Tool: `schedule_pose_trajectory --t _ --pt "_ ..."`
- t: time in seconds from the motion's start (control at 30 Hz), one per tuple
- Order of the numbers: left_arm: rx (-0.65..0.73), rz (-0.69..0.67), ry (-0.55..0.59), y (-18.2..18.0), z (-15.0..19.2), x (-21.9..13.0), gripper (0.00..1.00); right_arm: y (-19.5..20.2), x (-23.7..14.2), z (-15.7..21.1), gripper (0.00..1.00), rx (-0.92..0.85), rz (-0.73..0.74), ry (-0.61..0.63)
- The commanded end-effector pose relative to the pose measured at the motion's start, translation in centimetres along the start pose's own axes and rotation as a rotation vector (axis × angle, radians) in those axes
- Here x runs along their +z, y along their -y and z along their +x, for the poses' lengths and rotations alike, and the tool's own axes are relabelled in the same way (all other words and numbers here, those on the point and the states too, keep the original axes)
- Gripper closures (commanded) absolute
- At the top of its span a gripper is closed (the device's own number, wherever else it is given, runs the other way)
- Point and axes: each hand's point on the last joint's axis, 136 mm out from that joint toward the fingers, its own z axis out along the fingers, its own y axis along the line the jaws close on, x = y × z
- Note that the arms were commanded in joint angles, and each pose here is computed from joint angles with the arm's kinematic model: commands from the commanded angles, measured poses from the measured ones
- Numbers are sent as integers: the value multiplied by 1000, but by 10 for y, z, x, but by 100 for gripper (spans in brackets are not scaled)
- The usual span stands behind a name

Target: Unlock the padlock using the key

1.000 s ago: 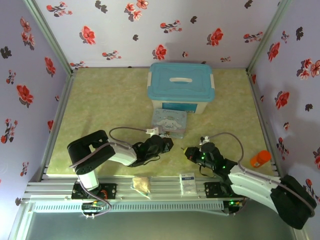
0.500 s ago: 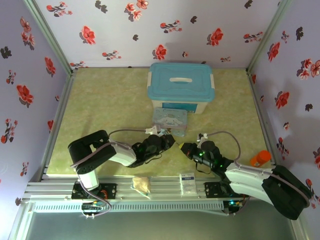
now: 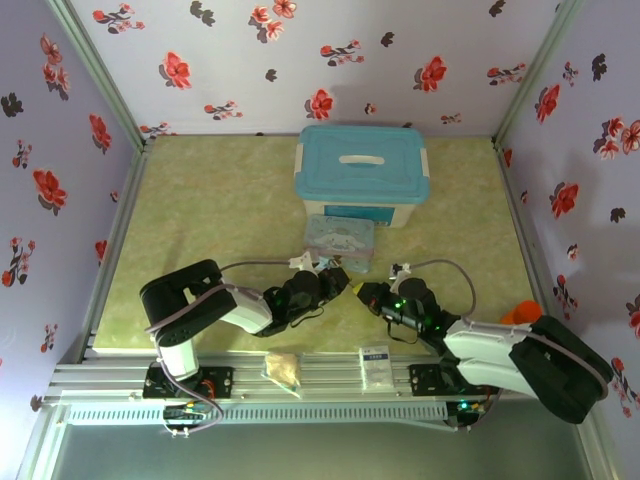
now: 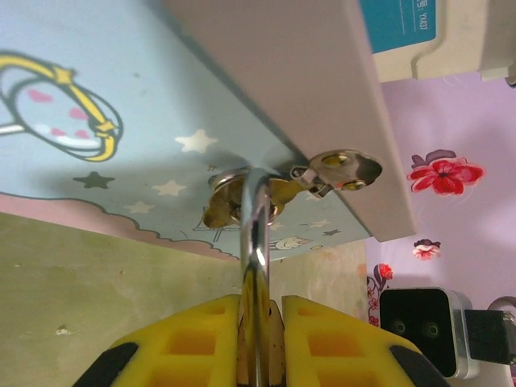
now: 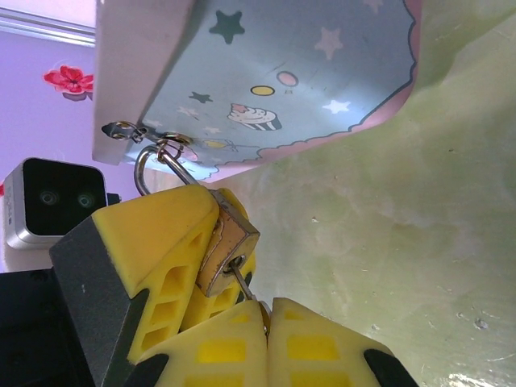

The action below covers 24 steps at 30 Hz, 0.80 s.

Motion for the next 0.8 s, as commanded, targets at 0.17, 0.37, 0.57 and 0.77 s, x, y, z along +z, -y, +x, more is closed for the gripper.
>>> schedule_pose_trajectory --t 0.17,0.37,0.57,0.77 --pt "-32 81 33 19 -7 1 96 -14 1 -9 100 12 -65 41" --pt "-66 100 39 26 -9 1 97 -24 3 -14 100 48 -95 81" --pt "-74 112 40 33 -8 0 99 -20 -3 -24 100 110 -98 186" --pt "-92 124 35 33 -6 2 99 -24 -7 -30 100 124 -98 221"
